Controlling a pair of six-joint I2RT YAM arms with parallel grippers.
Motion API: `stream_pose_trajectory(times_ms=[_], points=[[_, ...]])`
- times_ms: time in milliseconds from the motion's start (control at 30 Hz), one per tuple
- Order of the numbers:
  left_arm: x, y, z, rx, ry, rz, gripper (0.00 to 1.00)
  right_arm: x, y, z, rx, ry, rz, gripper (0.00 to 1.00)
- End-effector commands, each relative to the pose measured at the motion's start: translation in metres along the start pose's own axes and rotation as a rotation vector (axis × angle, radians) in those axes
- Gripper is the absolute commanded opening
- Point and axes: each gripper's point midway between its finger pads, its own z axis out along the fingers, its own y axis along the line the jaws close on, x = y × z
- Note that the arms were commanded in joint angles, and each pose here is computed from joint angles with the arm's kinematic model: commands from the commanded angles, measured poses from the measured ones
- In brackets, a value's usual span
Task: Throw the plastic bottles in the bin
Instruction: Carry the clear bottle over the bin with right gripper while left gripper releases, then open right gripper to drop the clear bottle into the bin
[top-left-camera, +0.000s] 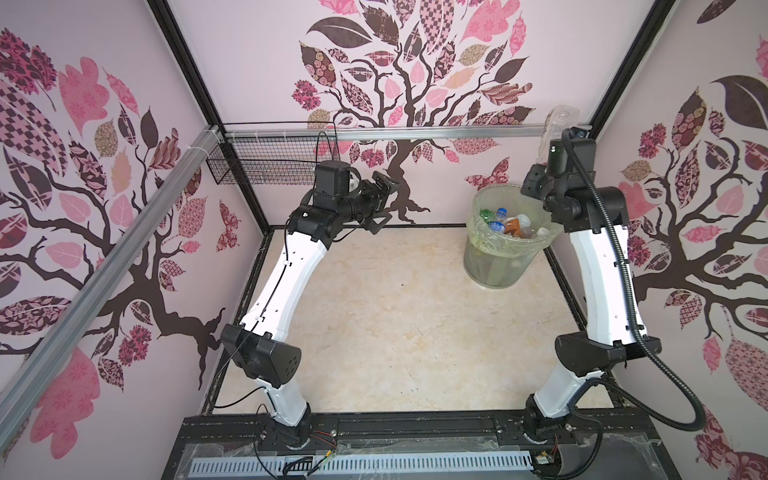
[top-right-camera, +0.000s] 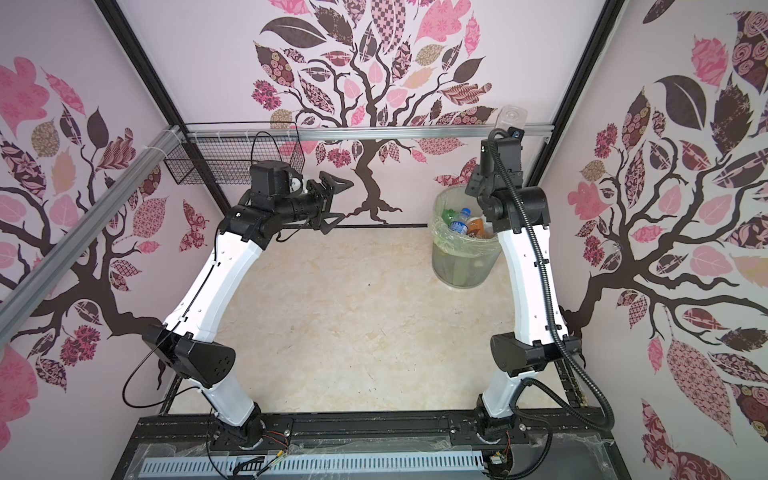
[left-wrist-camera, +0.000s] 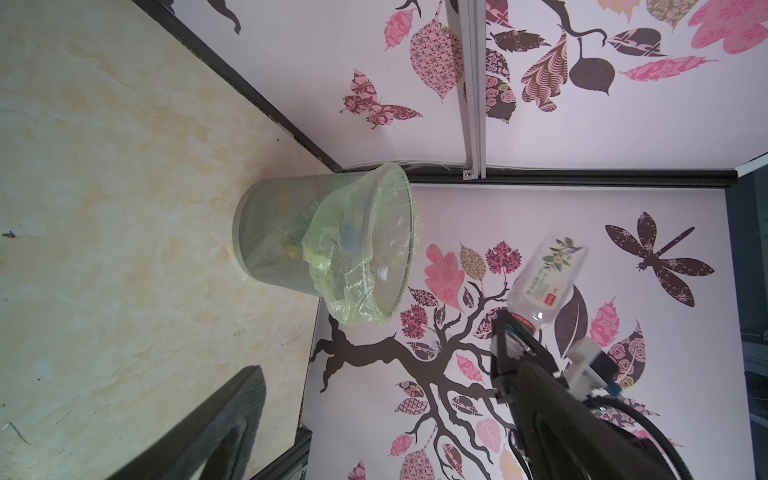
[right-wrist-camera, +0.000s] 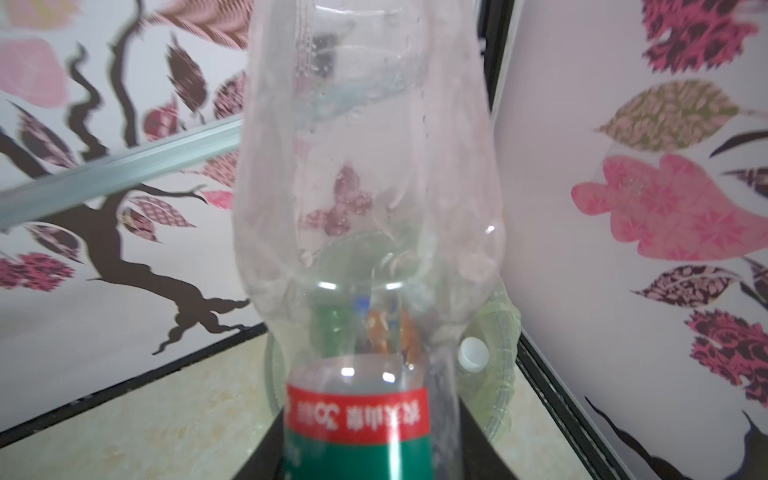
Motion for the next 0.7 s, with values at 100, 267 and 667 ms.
stream_pose_trajectory(times_ms=[100,267,667], points=[[-0.001,-0.002,0.0,0.009,0.01,0.0,0.98,0.07,-0.023,0.057,0.172,0.231,-0.044,0.71],[0.0,0.001,-0.001,0.0,0.008,0.0,0.98,0.026,-0.014,0.034,0.1,0.121,-0.002,0.99],[0.003,0.005,-0.004,-0.014,0.001,0.01,0.98,0.025,-0.006,0.014,0.004,0.126,0.051,0.99]])
